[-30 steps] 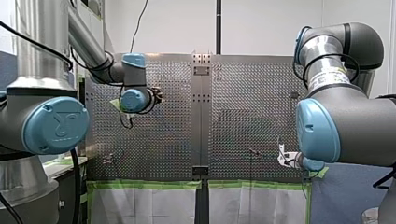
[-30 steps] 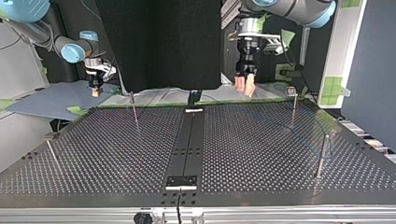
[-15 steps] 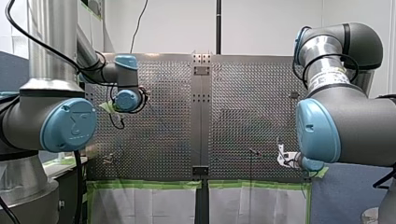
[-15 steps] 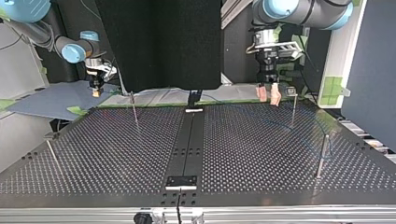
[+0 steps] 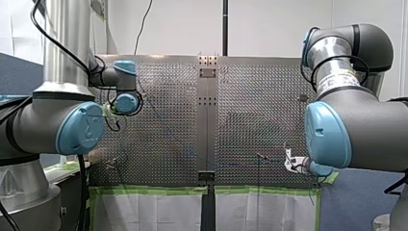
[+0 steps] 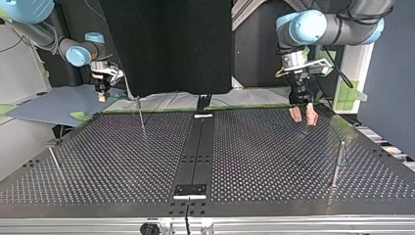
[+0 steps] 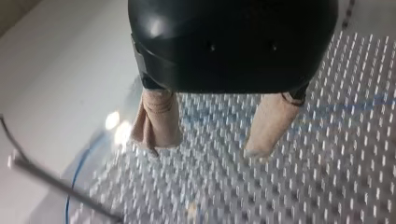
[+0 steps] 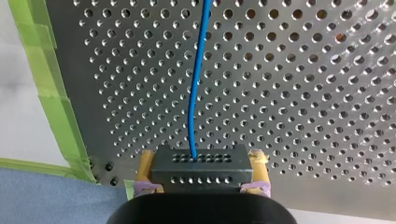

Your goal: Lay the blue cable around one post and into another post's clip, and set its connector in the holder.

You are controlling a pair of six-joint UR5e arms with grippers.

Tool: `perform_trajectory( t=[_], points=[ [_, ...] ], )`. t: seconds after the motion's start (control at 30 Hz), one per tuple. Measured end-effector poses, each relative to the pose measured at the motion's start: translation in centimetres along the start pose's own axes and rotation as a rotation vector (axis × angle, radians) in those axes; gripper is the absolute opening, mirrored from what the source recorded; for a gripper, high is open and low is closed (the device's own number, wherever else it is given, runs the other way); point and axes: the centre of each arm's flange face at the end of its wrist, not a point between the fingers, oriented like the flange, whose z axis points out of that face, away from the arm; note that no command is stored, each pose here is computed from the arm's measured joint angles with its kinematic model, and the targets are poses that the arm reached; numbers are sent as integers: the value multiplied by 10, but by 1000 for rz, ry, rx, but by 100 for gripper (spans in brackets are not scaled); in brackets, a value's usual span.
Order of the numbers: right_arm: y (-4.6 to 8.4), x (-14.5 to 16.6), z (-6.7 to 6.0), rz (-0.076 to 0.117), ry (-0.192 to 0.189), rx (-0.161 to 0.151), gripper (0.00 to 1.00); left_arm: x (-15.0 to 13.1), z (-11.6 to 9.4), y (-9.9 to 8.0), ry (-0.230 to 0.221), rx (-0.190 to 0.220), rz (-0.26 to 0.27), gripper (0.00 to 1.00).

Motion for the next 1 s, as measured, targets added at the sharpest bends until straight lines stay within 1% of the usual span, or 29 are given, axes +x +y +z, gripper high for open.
perform_trajectory(
  t=[0.1,0.23,0.3,0.43,0.6,0.7,0.8,1.0],
  points=[
    [0,0,0,0,1,0,0,-2,17,12,-21,-42,-2,100],
    [0,0,0,0,1,1,0,-13,34,29,-66,-105,-4,100],
    [0,0,0,0,2,1,0,-17,40,34,-78,-114,-11,100],
    [0,0,0,0,1,1,0,-21,46,35,-81,-96,-32,100],
    [0,0,0,0,1,1,0,-21,47,35,-76,-81,-43,100],
    [0,0,0,0,1,1,0,-22,50,35,-82,-65,-61,100],
    [-1,0,0,0,1,1,0,-25,54,35,-100,-47,-86,100],
    [-1,0,0,0,1,1,0,-36,66,35,-150,-41,-144,100]
  ],
)
